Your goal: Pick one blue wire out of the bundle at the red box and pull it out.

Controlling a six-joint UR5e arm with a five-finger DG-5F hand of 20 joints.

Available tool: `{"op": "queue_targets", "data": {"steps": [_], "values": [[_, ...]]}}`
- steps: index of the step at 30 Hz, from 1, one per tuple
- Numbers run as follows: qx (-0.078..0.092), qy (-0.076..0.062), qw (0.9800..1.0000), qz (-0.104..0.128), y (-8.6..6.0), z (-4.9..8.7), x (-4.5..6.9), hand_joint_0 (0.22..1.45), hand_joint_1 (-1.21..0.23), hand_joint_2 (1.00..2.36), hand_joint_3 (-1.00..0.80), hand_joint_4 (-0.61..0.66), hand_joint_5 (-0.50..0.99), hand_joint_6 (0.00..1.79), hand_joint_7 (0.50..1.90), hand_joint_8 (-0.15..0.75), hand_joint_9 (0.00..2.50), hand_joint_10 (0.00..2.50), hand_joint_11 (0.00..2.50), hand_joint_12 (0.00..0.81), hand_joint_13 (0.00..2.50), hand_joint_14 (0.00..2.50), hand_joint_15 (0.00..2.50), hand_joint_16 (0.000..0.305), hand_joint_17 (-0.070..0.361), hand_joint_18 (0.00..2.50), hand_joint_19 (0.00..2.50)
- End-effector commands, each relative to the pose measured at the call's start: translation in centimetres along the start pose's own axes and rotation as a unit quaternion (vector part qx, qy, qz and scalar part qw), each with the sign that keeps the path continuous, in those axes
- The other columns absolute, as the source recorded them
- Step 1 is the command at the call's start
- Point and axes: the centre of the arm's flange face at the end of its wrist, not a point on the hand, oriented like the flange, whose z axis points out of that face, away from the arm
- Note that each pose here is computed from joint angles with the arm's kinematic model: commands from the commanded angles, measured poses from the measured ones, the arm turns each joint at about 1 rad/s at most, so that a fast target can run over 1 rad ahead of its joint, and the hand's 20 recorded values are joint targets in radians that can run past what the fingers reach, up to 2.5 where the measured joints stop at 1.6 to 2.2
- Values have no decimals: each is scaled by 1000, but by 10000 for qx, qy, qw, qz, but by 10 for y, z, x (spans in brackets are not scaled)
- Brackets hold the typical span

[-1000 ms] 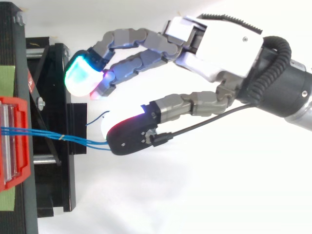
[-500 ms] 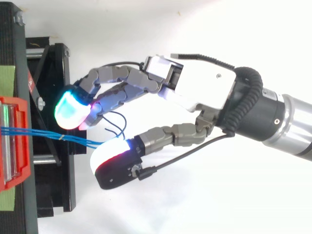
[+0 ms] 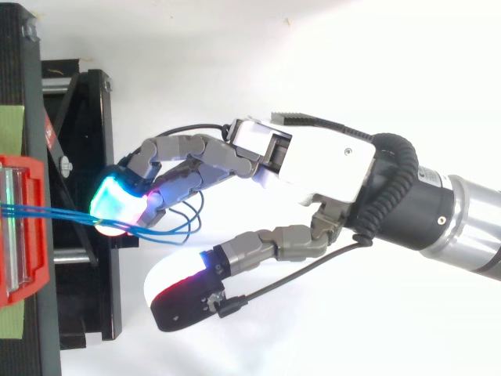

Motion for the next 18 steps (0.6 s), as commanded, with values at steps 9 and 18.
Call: {"op": "queue_targets", "data": {"steps": [9, 18], "values": [[-4, 16, 10000, 70, -4, 7, 6, 565, -762, 1005, -441, 360, -141, 503, 982, 352, 727, 13, 447, 443, 664, 10, 314, 64, 144, 576, 399], [-6, 0, 10000, 74, -2, 9, 6, 587, -760, 1009, -391, 325, -137, 503, 1074, 351, 733, 12, 451, 437, 669, 11, 310, 63, 143, 578, 400]]}}
